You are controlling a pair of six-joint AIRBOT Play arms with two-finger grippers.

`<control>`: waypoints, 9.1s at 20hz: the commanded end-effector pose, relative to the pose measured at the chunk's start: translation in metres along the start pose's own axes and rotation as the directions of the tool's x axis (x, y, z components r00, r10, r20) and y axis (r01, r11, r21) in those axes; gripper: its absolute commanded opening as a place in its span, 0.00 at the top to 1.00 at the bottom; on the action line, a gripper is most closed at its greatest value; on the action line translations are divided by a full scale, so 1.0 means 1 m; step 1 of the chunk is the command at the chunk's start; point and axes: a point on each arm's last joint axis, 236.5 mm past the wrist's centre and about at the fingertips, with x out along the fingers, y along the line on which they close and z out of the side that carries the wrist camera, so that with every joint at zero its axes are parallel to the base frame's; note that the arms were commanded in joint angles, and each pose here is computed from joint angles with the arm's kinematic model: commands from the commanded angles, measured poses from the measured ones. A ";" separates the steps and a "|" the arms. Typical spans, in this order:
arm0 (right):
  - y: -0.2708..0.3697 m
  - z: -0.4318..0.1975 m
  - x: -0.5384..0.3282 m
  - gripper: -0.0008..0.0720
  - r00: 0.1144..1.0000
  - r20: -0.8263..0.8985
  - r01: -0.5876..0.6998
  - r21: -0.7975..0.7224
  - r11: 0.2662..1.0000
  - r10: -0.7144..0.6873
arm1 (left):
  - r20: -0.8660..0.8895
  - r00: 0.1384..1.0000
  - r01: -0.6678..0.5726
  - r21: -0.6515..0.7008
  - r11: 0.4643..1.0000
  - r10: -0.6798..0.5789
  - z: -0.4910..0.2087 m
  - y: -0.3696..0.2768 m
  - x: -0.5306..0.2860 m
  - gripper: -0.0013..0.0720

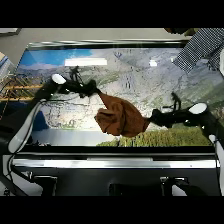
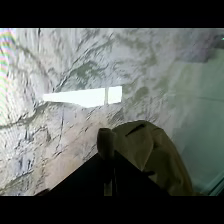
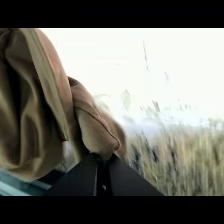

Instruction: Fold the clothes and pants, and hang the long-sleeved shirts on hangers.

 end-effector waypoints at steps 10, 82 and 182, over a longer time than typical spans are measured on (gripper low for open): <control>0.262 0.012 -0.348 0.95 0.625 0.681 0.178 -0.600 0.780 0.381 | 0.552 0.763 -0.024 0.545 0.838 -0.337 0.004 -0.253 -0.371 0.95; -0.069 -0.072 0.052 0.56 1.000 0.004 -0.014 0.427 0.904 0.013 | -0.169 0.937 -0.306 0.021 0.952 0.305 0.013 0.084 -0.104 0.95; -0.006 0.158 -0.092 0.95 0.864 0.504 -0.103 0.215 0.971 -0.020 | 0.544 0.801 -0.387 0.152 0.910 0.250 0.146 0.016 -0.158 0.95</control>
